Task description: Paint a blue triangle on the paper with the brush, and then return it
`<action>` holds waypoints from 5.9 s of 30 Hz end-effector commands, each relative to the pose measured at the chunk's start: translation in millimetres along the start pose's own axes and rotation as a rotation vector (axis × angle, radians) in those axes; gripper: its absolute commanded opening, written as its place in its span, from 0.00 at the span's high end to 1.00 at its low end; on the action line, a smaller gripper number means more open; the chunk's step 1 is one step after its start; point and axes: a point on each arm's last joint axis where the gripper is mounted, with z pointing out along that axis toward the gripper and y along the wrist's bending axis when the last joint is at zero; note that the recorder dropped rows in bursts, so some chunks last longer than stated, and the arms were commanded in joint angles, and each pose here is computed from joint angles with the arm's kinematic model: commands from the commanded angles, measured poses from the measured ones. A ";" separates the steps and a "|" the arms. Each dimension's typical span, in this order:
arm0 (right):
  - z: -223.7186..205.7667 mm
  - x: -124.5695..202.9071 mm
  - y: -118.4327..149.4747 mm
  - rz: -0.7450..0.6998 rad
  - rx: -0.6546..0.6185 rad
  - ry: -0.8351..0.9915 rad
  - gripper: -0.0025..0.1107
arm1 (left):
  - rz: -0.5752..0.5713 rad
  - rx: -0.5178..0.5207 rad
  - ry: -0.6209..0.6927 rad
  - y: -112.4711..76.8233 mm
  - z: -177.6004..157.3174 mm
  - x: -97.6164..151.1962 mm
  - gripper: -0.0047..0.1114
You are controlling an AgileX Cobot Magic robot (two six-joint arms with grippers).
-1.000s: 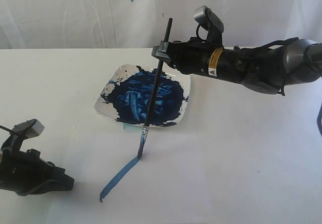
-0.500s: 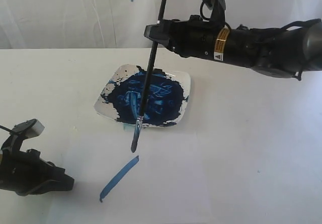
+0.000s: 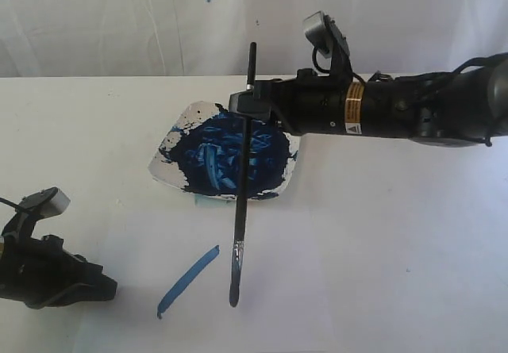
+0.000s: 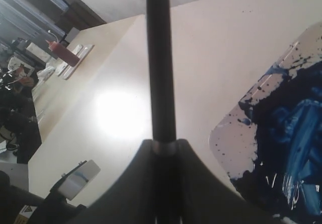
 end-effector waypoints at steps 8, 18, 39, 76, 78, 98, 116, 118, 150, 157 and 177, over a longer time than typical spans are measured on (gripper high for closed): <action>2.1 13.5 7.7 0.015 -0.024 0.036 0.98 | 0.013 -0.013 0.001 -0.8 -1.1 1.2 0.96; 9.6 23.3 -3.9 0.035 -0.020 0.053 0.98 | 0.013 -0.013 0.001 -0.8 -1.1 1.2 0.96; 11.4 19.4 -9.8 0.002 0.017 -0.002 0.98 | 0.013 -0.013 0.001 -0.8 -1.1 1.2 0.96; 38.6 -14.4 -31.2 -0.063 0.089 -0.054 0.98 | 0.013 -0.013 0.001 -0.8 -1.1 1.2 0.96; 39.0 -16.3 -30.6 -0.072 0.088 -0.056 0.98 | 0.013 -0.013 0.001 -0.8 -1.1 1.2 0.96; 51.0 -22.1 -39.6 -0.080 0.067 -0.074 0.98 | 0.013 -0.013 0.001 -0.8 -1.1 1.2 0.96; 44.0 -34.6 -21.3 -0.112 0.017 -0.102 0.98 | 0.013 -0.013 0.001 -0.8 -1.1 1.2 0.96; 41.7 -38.3 -16.2 -0.121 0.011 -0.109 0.98 | 0.013 -0.013 0.001 -0.8 -1.1 1.2 0.96; 39.8 2.7 52.7 -0.264 -0.128 0.109 0.98 | 0.013 -0.013 0.001 -0.8 -1.1 1.2 0.96; 58.2 10.7 58.6 -0.244 -0.161 0.025 0.98 | 0.013 -0.013 0.001 -0.8 -1.1 1.2 0.96; 88.0 27.6 59.8 -0.190 -0.222 -0.032 0.98 | 0.013 -0.013 0.001 -0.8 -1.1 1.2 0.96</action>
